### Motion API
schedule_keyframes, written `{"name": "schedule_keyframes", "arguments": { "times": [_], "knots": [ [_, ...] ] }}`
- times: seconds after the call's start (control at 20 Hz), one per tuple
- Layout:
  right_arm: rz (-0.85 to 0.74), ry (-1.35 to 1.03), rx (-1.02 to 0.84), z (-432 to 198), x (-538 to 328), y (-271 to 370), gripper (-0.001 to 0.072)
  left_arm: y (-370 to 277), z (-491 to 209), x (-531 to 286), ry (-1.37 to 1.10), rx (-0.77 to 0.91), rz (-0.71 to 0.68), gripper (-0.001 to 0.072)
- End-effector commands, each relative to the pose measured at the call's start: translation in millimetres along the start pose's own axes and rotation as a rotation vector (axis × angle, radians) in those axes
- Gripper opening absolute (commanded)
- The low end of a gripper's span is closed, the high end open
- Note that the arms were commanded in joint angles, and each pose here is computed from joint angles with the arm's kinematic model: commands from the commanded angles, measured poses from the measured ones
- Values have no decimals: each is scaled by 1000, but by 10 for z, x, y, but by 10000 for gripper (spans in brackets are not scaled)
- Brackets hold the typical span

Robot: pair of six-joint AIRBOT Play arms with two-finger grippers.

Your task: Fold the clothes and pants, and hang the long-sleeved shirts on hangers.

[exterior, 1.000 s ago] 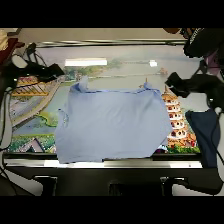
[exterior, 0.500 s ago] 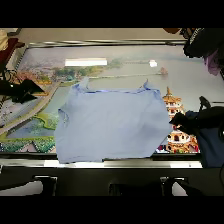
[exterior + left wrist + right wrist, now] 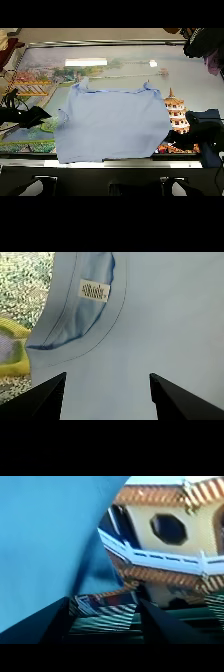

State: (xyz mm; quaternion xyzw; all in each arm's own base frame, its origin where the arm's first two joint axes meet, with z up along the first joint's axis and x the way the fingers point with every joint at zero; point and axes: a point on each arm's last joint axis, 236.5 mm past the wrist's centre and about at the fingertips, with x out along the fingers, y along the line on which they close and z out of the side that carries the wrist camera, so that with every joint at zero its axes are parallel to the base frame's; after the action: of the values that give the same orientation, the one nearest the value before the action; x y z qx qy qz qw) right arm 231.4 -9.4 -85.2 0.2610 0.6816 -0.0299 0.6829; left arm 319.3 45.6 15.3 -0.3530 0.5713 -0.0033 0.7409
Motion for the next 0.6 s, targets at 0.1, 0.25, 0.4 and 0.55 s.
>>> {"name": "schedule_keyframes", "arguments": {
  "times": [0.1, 0.25, 0.4, 0.55],
  "knots": [
    [63, -35, 32, 78, 92, 118, 490, 72, -137, 95, 15, -14, 3, 597],
    [89, -44, 70, 62, 207, 133, 487, 76, -140, 95, 16, -12, 5, 597],
    [91, -49, 101, 2, 330, 92, 233, 120, -233, 86, 53, 47, 23, 597],
    [94, -78, 109, 64, 323, 93, 39, 236, -351, 110, 86, 24, 41, 597]
  ]
}}
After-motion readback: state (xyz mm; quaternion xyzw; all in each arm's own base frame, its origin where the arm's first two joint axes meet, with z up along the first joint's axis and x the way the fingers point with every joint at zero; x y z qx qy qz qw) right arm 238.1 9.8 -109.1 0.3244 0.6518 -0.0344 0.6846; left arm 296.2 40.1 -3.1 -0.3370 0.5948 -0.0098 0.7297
